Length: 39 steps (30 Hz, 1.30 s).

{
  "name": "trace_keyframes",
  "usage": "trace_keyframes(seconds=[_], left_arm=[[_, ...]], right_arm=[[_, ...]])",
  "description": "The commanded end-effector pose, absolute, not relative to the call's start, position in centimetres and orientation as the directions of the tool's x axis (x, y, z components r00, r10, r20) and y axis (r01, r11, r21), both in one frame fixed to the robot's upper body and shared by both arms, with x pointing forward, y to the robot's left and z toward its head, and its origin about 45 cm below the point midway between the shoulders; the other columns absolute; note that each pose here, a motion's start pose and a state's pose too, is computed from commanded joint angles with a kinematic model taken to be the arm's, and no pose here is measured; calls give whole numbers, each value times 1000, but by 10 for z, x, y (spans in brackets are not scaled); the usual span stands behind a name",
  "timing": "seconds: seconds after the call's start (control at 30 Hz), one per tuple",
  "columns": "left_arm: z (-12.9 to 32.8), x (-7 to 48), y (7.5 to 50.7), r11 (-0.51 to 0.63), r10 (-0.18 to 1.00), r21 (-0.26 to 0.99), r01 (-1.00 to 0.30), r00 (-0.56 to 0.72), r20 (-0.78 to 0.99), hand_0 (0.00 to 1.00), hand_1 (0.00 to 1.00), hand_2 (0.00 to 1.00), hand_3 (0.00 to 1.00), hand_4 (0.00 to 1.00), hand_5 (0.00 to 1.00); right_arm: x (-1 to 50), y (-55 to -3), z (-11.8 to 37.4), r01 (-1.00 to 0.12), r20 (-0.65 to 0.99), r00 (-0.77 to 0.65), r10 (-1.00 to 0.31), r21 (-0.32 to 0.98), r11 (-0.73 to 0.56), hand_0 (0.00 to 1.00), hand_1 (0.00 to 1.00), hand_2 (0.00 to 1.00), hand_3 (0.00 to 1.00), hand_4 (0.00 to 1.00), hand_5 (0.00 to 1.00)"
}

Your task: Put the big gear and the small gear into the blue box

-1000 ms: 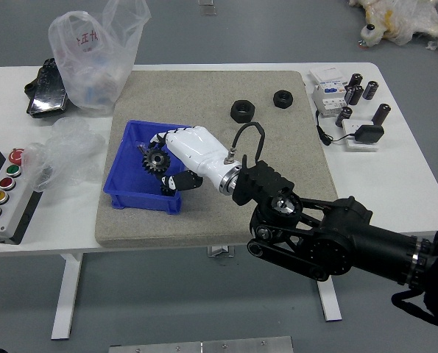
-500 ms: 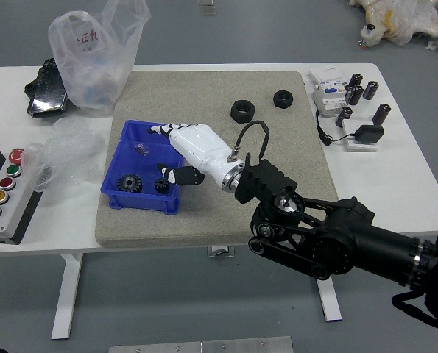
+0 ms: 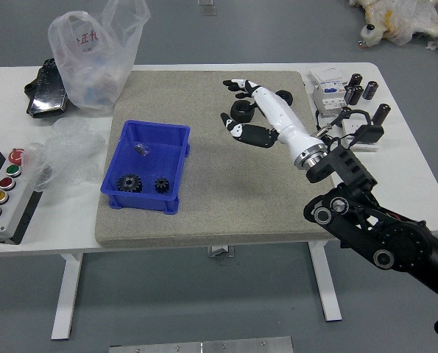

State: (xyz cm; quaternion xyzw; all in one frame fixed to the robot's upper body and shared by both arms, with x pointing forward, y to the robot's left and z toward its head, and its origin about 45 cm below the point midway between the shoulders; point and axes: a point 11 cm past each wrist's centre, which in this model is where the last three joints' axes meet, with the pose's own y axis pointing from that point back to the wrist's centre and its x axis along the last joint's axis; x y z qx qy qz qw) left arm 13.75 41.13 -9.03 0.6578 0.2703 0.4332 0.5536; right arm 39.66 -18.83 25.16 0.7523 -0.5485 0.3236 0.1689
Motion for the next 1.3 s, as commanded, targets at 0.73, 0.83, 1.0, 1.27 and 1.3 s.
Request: trace_keyframes(seconds=[0.73, 0.83, 1.0, 1.27, 1.3], left_arm=[[-90, 137, 414, -241, 830, 959, -146, 482, 282, 725, 615, 564, 672, 693, 505], [-90, 139, 413, -236, 831, 959, -154, 480, 281, 725, 615, 564, 672, 693, 505], [-88, 145, 413, -233, 834, 958, -165, 473, 285, 725, 663, 627, 672, 691, 506], [-86, 151, 415, -235, 832, 957, -169, 473, 288, 740, 730, 714, 683, 685, 503], [-86, 151, 416, -236, 833, 957, -167, 474, 287, 740, 730, 714, 683, 685, 503]], right_arm=[[363, -312, 227, -983, -39, 105, -994, -154, -98, 732, 721, 750, 713, 805, 586], [360, -315, 230, -983, -76, 94, -993, -162, -81, 732, 721, 750, 713, 805, 586], [360, -322, 235, -983, -80, 77, -994, -174, -62, 730, 723, 751, 711, 817, 611], [360, -338, 248, -978, -68, 39, -997, -207, -24, 741, 726, 751, 712, 820, 617], [359, -339, 248, -978, -67, 36, -997, -209, -21, 741, 726, 751, 712, 820, 617]])
